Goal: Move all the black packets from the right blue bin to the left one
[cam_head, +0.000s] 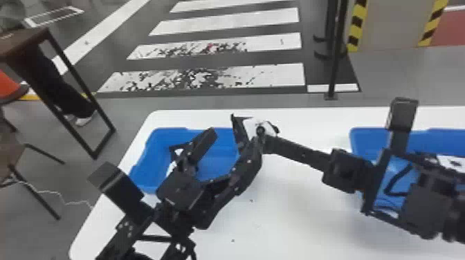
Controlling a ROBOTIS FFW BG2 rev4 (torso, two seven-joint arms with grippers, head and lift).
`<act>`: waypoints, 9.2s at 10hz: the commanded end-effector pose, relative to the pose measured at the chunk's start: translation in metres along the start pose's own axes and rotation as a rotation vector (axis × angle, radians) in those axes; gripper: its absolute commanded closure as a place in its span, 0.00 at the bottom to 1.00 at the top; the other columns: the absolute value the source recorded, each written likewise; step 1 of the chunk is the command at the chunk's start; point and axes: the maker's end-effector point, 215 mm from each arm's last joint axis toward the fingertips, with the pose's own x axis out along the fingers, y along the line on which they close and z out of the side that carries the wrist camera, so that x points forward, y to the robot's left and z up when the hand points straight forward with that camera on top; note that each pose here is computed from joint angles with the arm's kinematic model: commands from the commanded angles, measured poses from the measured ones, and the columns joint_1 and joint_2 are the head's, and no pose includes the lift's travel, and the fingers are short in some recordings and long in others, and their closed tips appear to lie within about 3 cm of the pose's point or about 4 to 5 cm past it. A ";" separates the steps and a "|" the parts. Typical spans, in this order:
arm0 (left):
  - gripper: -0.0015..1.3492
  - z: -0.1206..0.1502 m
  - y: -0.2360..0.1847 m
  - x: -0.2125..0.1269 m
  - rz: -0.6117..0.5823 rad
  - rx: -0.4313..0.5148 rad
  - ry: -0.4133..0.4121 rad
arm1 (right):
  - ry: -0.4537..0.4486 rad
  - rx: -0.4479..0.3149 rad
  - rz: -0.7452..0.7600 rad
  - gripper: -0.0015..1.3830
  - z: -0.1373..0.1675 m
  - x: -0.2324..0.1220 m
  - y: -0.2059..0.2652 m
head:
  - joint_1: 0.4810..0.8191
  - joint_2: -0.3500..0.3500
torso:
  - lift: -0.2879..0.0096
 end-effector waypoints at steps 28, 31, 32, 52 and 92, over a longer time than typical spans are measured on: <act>0.15 0.061 0.068 -0.032 0.254 0.176 -0.165 | -0.108 -0.316 -1.150 0.16 0.108 -0.278 -0.205 | 0.63 0.52 | 0.50; 0.15 0.069 0.045 -0.037 0.220 0.130 -0.163 | -0.073 -0.209 -1.287 0.16 0.098 -0.311 -0.272 | 0.63 0.34 | 0.50; 0.15 0.068 0.048 -0.039 0.229 0.135 -0.160 | -0.055 -0.191 -1.311 0.15 0.099 -0.315 -0.288 | 0.63 0.32 | 0.50; 0.16 0.071 0.043 -0.038 0.220 0.148 -0.176 | -0.240 -0.116 -0.872 0.86 0.081 -0.225 -0.215 | 0.63 0.41 | 0.50; 0.14 0.004 0.186 0.002 0.415 0.336 -0.226 | -0.390 -0.564 -0.549 0.09 0.121 -0.166 -0.017 | 0.55 0.92 | 0.50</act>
